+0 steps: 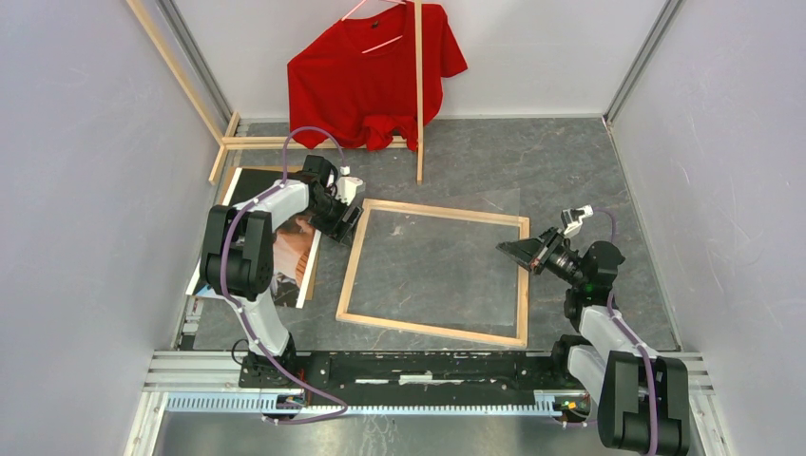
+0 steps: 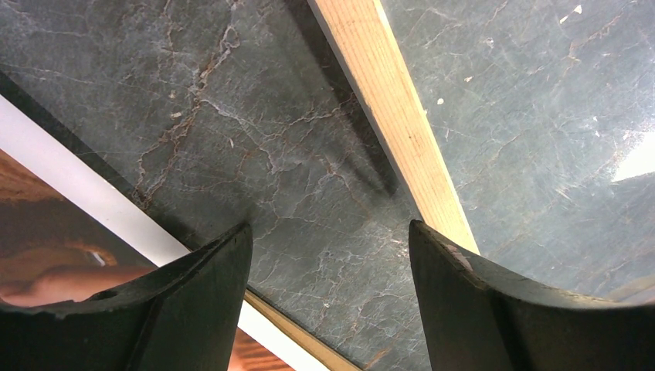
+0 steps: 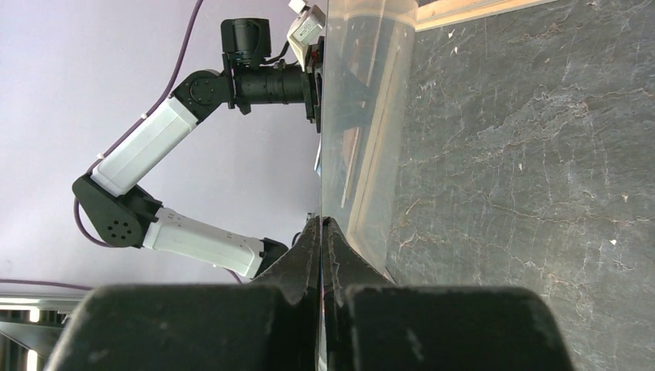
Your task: Put the photo into the frame
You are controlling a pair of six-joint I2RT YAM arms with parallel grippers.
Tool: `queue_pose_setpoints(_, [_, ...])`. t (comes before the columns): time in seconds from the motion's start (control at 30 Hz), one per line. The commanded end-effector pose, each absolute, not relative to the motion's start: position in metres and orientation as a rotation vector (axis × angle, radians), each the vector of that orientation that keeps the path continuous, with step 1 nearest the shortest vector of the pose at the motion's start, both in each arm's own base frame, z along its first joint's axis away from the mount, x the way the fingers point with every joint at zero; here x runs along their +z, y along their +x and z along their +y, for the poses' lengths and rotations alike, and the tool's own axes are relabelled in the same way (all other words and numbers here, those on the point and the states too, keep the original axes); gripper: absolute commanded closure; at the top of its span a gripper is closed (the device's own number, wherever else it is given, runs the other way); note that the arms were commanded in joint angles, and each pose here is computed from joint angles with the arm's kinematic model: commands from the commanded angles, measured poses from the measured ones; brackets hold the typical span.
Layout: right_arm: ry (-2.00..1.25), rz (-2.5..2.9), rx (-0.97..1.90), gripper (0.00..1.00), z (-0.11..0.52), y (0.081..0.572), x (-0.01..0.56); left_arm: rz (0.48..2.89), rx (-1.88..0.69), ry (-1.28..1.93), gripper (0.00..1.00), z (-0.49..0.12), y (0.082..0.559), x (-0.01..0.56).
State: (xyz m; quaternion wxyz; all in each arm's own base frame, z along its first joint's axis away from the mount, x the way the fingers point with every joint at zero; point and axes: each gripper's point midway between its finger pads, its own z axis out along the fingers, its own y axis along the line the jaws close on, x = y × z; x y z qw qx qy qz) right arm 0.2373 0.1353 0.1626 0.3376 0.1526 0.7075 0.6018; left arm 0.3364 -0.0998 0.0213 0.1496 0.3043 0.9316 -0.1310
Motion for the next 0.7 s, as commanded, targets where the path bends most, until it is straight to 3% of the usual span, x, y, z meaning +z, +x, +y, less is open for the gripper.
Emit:
queue_pose_setpoints(0.0, [0.358,1.790,1.541,1.00,0.133,0.241,0.170,2.702,-0.421,0.856,0.20,-0.106,0.331,0.007])
queue_pose_setpoints(0.23, [0.412,1.596,1.684,1.00,0.133,0.234,0.210,2.706,-0.416,0.858,0.20,-0.105,0.330,0.006])
queue_pose_setpoints(0.67, [0.459,1.680,1.674,1.00,0.150,0.237,0.191,2.708,-0.410,0.862,0.21,-0.103,0.328,0.006])
